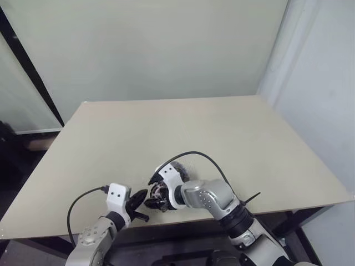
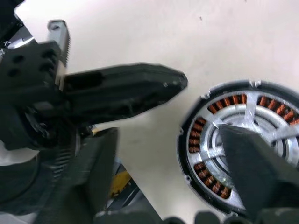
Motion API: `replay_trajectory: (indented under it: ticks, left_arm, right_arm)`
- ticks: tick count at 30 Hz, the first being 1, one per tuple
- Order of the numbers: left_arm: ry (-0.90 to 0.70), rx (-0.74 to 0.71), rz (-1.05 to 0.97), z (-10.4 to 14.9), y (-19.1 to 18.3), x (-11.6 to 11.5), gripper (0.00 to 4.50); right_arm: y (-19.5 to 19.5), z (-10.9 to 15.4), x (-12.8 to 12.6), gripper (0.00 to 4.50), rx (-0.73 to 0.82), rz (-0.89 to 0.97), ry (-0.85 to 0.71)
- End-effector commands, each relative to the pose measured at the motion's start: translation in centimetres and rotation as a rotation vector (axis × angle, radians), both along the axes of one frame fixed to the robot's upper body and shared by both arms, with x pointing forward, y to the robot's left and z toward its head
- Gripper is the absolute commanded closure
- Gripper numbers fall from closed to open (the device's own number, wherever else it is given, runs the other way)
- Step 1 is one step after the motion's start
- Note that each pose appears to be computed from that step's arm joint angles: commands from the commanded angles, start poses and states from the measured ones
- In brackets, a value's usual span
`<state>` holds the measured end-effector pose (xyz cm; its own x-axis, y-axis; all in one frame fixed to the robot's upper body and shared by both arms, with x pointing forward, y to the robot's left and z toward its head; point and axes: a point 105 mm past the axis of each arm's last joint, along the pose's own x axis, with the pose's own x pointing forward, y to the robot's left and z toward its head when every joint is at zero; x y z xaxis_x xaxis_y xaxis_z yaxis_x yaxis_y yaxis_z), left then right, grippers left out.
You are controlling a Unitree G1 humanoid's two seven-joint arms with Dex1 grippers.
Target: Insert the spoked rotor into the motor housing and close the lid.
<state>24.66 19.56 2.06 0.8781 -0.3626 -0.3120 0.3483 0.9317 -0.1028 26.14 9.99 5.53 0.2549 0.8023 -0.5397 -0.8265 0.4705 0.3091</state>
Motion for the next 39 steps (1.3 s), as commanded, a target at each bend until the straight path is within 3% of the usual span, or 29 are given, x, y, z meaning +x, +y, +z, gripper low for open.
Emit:
replay_trajectory:
  ticks: [1, 7, 9, 16, 18, 24, 29, 35, 39]
  left_arm:
    - [-0.062, 0.019, 0.020, 1.7, 1.2, 0.3, 4.50]
    - [-0.011, 0.060, 0.081, 0.8, 4.1, -1.2, 4.50]
    - [0.005, 0.075, 0.113, 0.6, 5.2, -1.8, 4.50]
    - [0.007, 0.089, 0.141, 0.7, 6.1, -2.4, 4.50]
    - [0.002, 0.091, 0.129, 0.8, 5.8, -2.3, 4.50]
    - [-0.022, 0.107, 0.075, 1.4, 4.7, -1.5, 4.50]
    - [-0.021, 0.118, 0.041, 1.4, 4.2, -1.2, 4.50]
    - [-0.039, 0.114, 0.011, 1.8, 3.3, -0.7, 4.50]
    - [-0.043, 0.115, -0.002, 2.0, 3.1, -0.6, 4.50]
  right_arm:
    - [1.7, 4.4, 0.0, 0.03, 0.072, 0.120, -0.242]
    - [0.4, 6.6, -0.6, 0.03, 0.101, 0.302, -0.454]
    - [-0.6, 7.7, 0.3, 0.03, 0.124, 0.273, -0.542]
    - [-5.8, 10.6, 8.0, 0.03, 0.078, -0.109, -0.772]
    - [-7.8, 10.4, 10.1, 0.03, -0.004, -0.192, -0.822]
    - [-11.3, 8.4, 13.1, 0.03, -0.191, -0.254, -0.864]
    - [-11.7, 5.8, 12.8, 0.03, -0.236, -0.199, -0.786]
    - [-8.0, 2.3, 7.9, 0.03, -0.116, 0.033, -0.596]
    - [-5.9, 1.1, 5.6, 0.03, -0.074, 0.120, -0.560]
